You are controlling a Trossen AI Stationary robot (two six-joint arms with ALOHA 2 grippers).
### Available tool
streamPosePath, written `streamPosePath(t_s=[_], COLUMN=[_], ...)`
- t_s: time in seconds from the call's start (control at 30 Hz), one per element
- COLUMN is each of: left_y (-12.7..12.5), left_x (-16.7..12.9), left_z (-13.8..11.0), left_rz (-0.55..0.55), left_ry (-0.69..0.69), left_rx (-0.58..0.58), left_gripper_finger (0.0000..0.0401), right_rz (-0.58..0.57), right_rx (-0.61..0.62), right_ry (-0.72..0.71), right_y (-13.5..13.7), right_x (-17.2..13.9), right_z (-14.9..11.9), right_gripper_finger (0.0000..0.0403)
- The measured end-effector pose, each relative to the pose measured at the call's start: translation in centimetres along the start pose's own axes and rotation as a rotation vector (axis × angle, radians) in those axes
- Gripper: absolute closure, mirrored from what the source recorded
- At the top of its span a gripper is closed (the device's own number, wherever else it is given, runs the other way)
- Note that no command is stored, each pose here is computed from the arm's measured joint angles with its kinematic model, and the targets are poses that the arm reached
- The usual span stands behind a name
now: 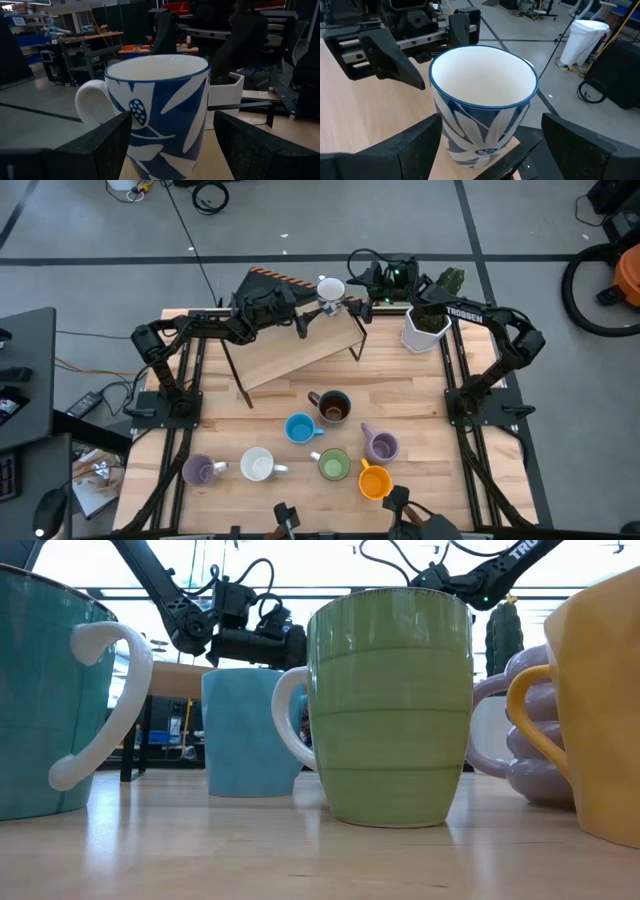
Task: Place coffee mugs
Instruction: Put the pattern white mug on the shelf
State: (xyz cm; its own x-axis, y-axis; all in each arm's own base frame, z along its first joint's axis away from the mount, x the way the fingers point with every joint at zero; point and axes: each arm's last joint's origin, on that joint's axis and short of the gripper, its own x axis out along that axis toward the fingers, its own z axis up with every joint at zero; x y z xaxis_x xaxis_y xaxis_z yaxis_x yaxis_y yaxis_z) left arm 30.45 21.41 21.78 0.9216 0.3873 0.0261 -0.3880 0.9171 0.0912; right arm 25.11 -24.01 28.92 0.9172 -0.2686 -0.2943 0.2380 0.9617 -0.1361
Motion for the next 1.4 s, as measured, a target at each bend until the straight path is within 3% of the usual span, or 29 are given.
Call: streamPosePath(t_s=[0.93,1.4], left_y=[-0.2,0.8], left_x=[0.0,-0.7], left_z=[0.0,0.5], left_rz=[0.006,0.029], left_ry=[0.005,0.058], left_rx=[0.003,0.005], left_gripper_finger=[0.0113,0.0113], right_rz=[-0.112,-0.073], right_rx=[-0.019,-0.052], right_ry=[0.031,0.035], right_y=[0.4,1.6], right_x=[0.4,-1.2], right_z=[0.2,1.5], right_gripper_finger=[0.0056,0.0056])
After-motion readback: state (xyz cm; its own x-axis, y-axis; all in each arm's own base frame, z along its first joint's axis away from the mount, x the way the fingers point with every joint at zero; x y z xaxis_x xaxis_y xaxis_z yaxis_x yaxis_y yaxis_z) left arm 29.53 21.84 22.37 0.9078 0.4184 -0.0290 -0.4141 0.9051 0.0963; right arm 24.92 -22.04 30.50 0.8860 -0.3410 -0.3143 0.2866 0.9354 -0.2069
